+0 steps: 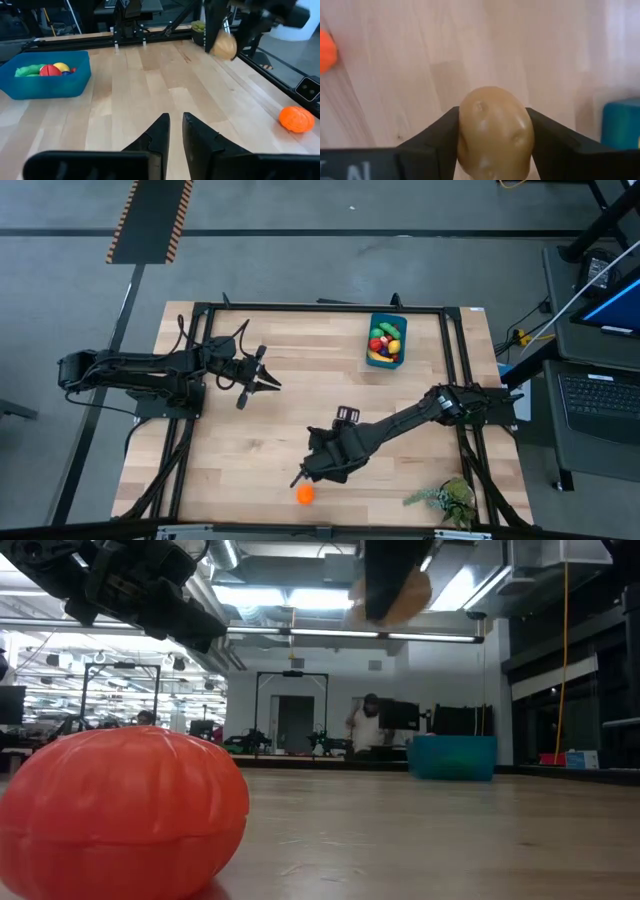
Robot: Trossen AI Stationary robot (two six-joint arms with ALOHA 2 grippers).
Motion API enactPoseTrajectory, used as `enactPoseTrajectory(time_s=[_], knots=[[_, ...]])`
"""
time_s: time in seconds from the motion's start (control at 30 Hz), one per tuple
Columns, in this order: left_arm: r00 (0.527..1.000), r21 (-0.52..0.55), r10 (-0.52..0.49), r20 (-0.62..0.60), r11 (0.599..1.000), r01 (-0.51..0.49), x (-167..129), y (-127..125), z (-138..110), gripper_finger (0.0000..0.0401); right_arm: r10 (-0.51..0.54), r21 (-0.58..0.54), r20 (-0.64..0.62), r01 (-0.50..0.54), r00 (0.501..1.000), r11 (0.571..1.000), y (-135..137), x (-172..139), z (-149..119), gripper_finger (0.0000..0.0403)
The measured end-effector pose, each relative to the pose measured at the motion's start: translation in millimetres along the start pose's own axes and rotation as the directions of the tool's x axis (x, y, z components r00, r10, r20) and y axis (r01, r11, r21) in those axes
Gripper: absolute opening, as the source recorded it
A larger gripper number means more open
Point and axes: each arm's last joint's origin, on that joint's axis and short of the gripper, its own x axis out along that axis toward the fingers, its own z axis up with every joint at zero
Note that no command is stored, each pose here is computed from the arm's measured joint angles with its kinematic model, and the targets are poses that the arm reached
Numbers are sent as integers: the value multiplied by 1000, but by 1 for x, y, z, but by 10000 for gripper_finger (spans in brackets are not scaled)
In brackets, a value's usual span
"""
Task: Pick and placing Produce into tupperware
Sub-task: Put the brown potato into the blue bin
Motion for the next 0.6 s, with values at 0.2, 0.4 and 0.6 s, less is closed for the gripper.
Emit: enactPoseTrajectory(time_s=[0.2,0.4,0.6], knots=[[1000,22,-1,-3,1000,1,0,0,0,35,-58,74,85,52,995,996,6,-16,-9,198],[1000,16,-3,-18,1000,4,0,0,-2,26,-147,183,172,115,974,976,20,-23,-24,198],[1000,16,-4,-20,1000,4,0,0,-2,17,-148,223,278,86,949,971,39,-6,-23,198]])
